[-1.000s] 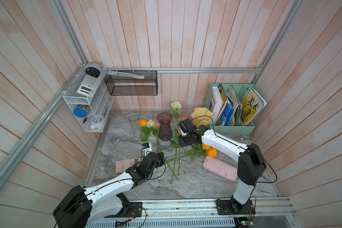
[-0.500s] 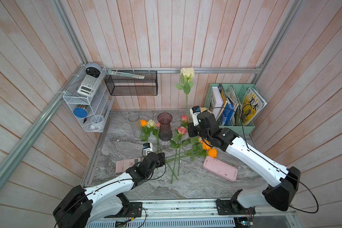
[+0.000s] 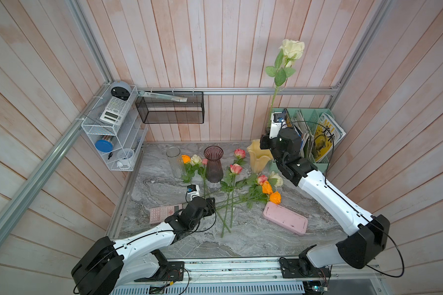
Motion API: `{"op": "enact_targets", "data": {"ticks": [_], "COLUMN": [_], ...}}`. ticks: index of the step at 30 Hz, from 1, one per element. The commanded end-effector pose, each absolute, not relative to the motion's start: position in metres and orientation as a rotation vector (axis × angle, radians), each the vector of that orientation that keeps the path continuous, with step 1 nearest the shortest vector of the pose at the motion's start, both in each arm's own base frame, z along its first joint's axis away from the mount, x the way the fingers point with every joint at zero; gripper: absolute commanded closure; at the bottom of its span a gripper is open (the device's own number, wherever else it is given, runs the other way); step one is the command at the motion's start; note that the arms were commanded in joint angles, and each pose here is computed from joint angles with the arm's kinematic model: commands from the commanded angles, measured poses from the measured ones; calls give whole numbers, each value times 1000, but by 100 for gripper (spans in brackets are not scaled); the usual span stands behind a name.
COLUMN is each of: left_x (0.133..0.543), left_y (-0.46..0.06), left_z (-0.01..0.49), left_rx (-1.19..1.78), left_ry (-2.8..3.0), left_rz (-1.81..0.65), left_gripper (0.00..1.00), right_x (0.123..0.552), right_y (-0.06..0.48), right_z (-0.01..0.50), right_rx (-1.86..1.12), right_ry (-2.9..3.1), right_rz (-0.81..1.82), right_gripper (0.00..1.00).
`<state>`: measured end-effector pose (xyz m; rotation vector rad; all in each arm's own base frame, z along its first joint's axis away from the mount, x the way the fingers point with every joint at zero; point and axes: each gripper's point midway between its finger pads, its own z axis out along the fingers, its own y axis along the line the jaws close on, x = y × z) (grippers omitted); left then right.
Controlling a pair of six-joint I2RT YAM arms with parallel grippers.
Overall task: Arrange the flowers in different vases according to their colors
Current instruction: Insert the flower into the vase.
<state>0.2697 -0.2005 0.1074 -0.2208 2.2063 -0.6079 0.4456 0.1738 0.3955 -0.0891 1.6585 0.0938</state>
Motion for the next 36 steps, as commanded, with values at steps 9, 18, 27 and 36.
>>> {"op": "enact_targets", "data": {"ticks": [9,18,27,36], "left_x": [272,275,276,275], "left_y": [-204,-208,-210,-211], "left_z": [93,86,83,80], "left_rx": [-210,-208,-211,-207], "left_ry": [2224,2239,2243,2251], "left_rz": [-597,-593,-596,-601], "left_gripper": [28,28,28,28], "right_x": [493,484,465,448], "right_y": [176,170,158,152], "right_z": [360,322,300,288], "right_rx": [-106,-109,-90,-88], "right_ry": [1613,1647,1673,1692], "right_rz": [-23,-37,-41,-21], "right_gripper": [100,100,100,95]}}
